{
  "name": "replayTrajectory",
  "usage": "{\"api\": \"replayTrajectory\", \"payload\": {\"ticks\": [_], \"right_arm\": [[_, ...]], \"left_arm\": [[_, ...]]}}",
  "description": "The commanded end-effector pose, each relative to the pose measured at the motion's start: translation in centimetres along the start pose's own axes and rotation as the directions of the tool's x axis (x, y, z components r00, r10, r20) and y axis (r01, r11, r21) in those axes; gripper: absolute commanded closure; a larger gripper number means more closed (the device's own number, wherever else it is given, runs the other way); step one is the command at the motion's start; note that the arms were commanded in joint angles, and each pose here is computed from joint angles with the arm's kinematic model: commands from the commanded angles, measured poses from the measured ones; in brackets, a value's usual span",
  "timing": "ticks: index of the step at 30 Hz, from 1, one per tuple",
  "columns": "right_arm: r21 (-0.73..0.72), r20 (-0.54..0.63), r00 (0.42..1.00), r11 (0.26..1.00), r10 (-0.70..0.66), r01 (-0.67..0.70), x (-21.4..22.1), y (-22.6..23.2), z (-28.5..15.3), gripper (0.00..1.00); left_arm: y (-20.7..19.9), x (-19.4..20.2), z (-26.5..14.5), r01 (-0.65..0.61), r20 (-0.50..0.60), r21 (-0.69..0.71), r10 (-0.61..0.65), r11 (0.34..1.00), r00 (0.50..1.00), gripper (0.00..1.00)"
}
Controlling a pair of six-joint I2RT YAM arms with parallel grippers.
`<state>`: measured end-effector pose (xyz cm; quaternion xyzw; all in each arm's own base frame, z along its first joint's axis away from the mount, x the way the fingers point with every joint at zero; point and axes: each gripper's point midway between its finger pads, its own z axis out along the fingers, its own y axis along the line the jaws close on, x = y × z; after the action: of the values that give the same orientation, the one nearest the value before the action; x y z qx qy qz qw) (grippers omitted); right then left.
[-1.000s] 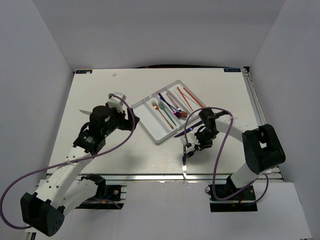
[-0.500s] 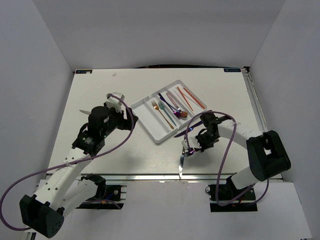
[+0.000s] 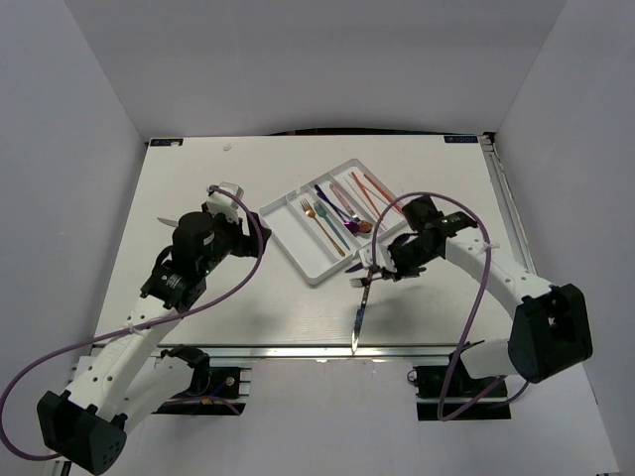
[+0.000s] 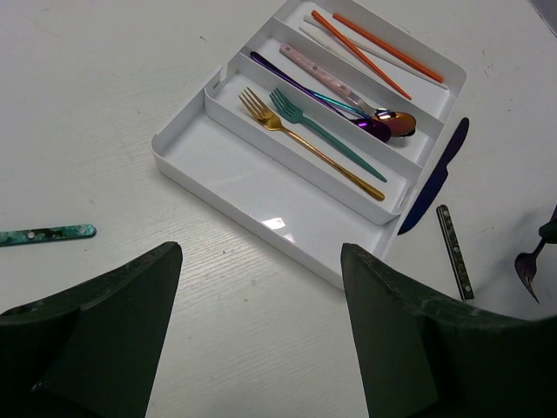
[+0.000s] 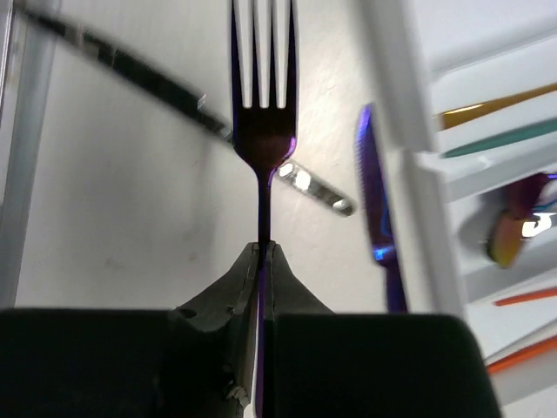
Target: Sort the eating utensils into containers
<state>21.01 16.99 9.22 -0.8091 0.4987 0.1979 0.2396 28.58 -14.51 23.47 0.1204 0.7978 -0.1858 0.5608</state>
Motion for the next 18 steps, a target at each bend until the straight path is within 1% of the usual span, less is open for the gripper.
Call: {"api": "replayTrajectory", "payload": {"ticks": [1, 2, 3, 4, 6, 7, 8, 9, 10, 11, 12, 13, 15, 16, 17, 18], "right_arm": [[0.069, 0.166, 0.965, 0.973, 0.204, -0.218, -4.7, -3.8, -0.8, 1.00], [0.137, 0.196, 0.957, 0.961, 0.213, -0.242, -5.4, -6.3, -0.9, 1.00], [0.132, 0.198, 0.917, 0.918, 0.345, -0.374, -5.7, -7.0, 0.1, 1.00], [0.168, 0.218, 0.906, 0.901, 0.362, -0.400, -6.4, -8.8, -0.1, 1.00], [0.221, 0.270, 0.885, 0.870, 0.379, -0.440, -7.5, -11.9, 0.5, 1.00], [0.226, 0.316, 0.822, 0.803, 0.474, -0.551, -8.0, -13.0, 0.6, 1.00], [0.291, 0.351, 0.806, 0.763, 0.475, -0.577, -8.2, -15.8, 0.4, 1.00], [0.295, 0.369, 0.785, 0.738, 0.497, -0.606, -8.7, -16.7, 0.5, 1.00], [0.289, 0.398, 0.731, 0.681, 0.554, -0.673, -9.0, -17.7, 0.6, 0.99], [0.319, 0.410, 0.711, 0.641, 0.572, -0.699, -9.2, -19.7, 0.5, 0.99], [0.318, 0.417, 0.697, 0.624, 0.584, -0.713, -9.5, -20.5, 0.8, 0.99], [0.308, 0.416, 0.656, 0.581, 0.630, -0.753, -9.0, -21.1, 1.8, 1.00], [0.314, 0.451, 0.636, 0.556, 0.626, -0.770, -9.8, -23.0, 1.5, 1.00], [0.319, 0.443, 0.615, 0.527, 0.652, -0.788, -9.0, -23.6, 2.5, 1.00], [0.344, 0.462, 0.615, 0.510, 0.640, -0.789, -9.4, -24.9, 2.0, 1.00], [0.361, 0.468, 0.602, 0.482, 0.647, -0.798, -9.1, -25.6, 2.2, 1.00]], "left_arm": [[0.4, -0.7, -0.5, -0.004, 0.035, -0.022, 0.005, 1.000, 0.999, 0.15], [0.4, -0.6, -0.5, -0.004, 0.034, -0.023, 0.005, 1.000, 0.999, 0.15], [0.4, -0.7, -0.6, -0.003, 0.037, -0.022, 0.003, 1.000, 0.999, 0.15], [0.9, -0.8, -0.6, -0.001, 0.041, -0.052, 0.004, 0.999, 0.999, 0.15], [1.1, -0.8, -0.6, -0.001, 0.043, -0.066, 0.004, 0.998, 0.999, 0.15], [1.3, -0.8, -0.6, -0.002, 0.046, -0.072, 0.005, 0.997, 0.999, 0.15], [1.3, -0.8, -0.6, 0.001, 0.045, -0.076, 0.002, 0.997, 0.999, 0.15], [1.5, -0.8, -0.6, -0.001, 0.048, -0.084, 0.005, 0.996, 0.999, 0.15], [1.5, -0.7, -0.6, -0.002, 0.046, -0.086, 0.006, 0.996, 0.999, 0.15], [1.6, -0.8, -0.6, -0.001, 0.050, -0.088, 0.006, 0.996, 0.999, 0.15], [1.7, -0.8, -0.6, -0.001, 0.049, -0.094, 0.006, 0.996, 0.999, 0.15], [1.7, -0.7, -0.6, -0.003, 0.045, -0.097, 0.007, 0.995, 0.999, 0.15], [1.8, -0.7, -0.6, -0.005, 0.047, -0.103, 0.010, 0.995, 0.999, 0.15], [1.8, -0.7, -0.6, -0.006, 0.047, -0.104, 0.011, 0.995, 0.999, 0.15], [2.0, -0.8, -0.6, -0.008, 0.048, -0.109, 0.013, 0.994, 0.999, 0.15], [2.1, -0.8, -0.6, -0.008, 0.049, -0.116, 0.014, 0.993, 0.999, 0.15]]}}
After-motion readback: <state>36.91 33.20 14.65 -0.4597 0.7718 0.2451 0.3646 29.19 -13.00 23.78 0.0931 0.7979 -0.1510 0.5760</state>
